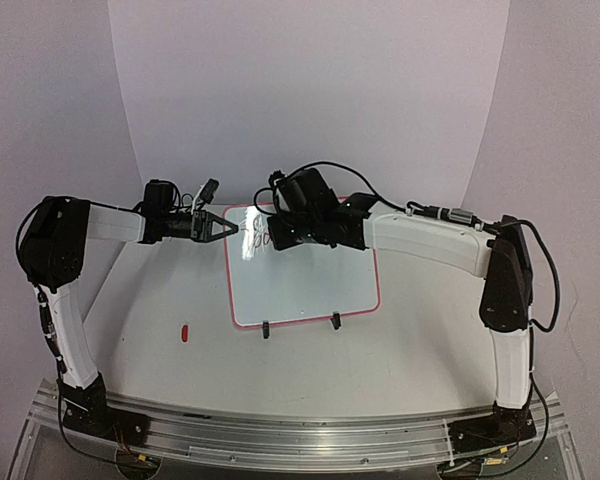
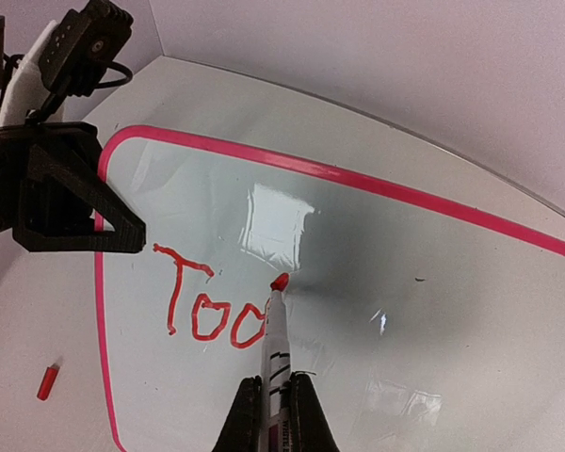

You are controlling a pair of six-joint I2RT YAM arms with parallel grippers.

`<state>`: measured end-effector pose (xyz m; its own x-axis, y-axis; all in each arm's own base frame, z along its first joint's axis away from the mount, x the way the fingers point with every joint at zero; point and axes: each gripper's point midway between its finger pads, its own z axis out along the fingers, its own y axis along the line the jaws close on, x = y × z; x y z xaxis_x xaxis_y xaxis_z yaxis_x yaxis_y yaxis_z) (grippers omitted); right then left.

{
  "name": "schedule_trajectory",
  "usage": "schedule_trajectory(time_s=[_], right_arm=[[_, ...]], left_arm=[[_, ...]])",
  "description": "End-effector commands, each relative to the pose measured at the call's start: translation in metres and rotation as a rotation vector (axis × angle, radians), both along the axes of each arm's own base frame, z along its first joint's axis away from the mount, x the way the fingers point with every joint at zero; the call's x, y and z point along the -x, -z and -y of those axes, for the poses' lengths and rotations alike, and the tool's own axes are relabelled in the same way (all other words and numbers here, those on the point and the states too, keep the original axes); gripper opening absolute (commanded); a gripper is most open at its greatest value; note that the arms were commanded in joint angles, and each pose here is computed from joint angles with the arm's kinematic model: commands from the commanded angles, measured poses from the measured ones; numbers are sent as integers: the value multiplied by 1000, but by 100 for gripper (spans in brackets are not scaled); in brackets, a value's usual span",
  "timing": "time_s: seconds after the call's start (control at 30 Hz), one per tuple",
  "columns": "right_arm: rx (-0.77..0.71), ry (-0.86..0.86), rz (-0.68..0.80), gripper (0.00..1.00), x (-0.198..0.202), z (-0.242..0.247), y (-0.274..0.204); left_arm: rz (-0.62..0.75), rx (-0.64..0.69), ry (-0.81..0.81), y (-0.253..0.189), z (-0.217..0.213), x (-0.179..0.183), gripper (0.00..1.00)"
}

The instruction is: Write a sentence on the whiteboard

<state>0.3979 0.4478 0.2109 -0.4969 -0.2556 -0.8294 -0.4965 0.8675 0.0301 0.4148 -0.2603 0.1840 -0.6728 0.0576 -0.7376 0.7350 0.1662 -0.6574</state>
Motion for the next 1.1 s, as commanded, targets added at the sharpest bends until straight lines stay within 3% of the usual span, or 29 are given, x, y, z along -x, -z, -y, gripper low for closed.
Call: schedule_trajectory(time_s=[0.0, 1.07], right_arm=[[42, 31, -52, 0, 1, 17, 19], [47, 34, -112, 0, 12, 25, 36]], left_arm=[[100, -30, -24, 2, 4, -4, 0], [99, -31, -27, 2, 5, -5, 0]])
